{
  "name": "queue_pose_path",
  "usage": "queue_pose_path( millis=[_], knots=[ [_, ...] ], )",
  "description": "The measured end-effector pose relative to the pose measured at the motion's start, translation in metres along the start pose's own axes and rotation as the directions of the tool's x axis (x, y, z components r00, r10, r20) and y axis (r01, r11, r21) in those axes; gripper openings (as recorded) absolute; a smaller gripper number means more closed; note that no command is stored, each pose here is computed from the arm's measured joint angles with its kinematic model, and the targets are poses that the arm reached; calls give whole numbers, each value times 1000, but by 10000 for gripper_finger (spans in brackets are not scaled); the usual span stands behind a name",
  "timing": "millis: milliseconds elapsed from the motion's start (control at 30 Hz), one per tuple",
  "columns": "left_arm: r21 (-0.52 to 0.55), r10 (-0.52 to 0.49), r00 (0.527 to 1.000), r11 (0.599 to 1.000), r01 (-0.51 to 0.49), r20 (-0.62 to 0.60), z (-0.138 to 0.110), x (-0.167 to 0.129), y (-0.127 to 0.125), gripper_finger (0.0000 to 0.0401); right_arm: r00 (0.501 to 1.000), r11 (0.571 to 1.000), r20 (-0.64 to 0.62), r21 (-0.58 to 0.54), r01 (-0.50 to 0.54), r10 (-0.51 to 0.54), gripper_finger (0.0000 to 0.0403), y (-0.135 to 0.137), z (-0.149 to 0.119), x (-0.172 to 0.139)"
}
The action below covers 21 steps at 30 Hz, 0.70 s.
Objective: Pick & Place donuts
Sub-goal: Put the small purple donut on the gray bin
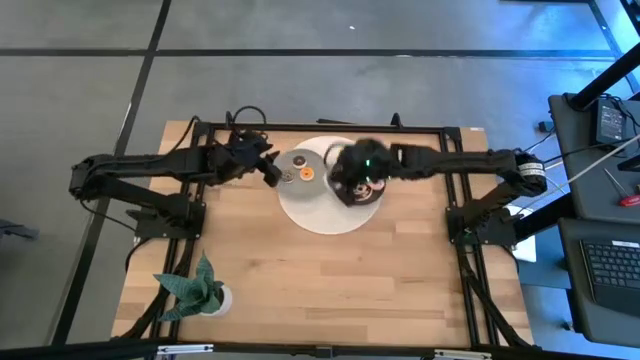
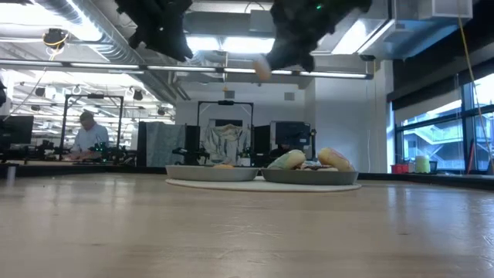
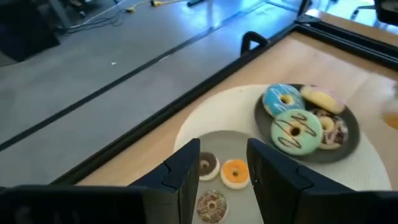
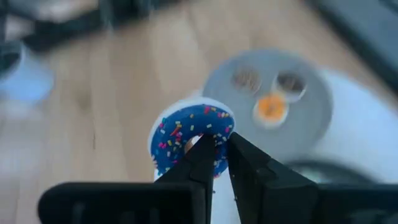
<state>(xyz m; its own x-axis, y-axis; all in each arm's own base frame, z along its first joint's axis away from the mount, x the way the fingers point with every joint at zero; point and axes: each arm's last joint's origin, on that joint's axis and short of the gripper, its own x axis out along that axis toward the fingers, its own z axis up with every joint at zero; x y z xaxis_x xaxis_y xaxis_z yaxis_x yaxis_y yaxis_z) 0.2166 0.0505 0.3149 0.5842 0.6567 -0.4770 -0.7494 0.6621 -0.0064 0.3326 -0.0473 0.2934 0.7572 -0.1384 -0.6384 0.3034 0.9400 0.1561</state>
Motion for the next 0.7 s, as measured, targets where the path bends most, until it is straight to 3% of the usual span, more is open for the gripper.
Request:
queue_pose_path(
  millis=[167,267,367,533,700],
  knots=[
    [-20,64,998,998,-64,10,4,13,8,130,963,998,263,49,44,-55,46,-35,30,6],
    [8,139,990,990,-140,33,7,22,12,132,894,992,430,78,102,-126,46,-48,47,5],
    [-32,169,982,985,-167,80,14,33,15,131,807,982,560,100,158,-187,46,-55,59,3],
    [-95,43,966,995,-20,255,36,50,10,128,678,977,707,96,192,-203,46,-59,73,1],
    [-83,-31,884,994,78,466,55,58,-4,129,623,963,759,20,269,-189,46,-57,78,-2]
  ],
)
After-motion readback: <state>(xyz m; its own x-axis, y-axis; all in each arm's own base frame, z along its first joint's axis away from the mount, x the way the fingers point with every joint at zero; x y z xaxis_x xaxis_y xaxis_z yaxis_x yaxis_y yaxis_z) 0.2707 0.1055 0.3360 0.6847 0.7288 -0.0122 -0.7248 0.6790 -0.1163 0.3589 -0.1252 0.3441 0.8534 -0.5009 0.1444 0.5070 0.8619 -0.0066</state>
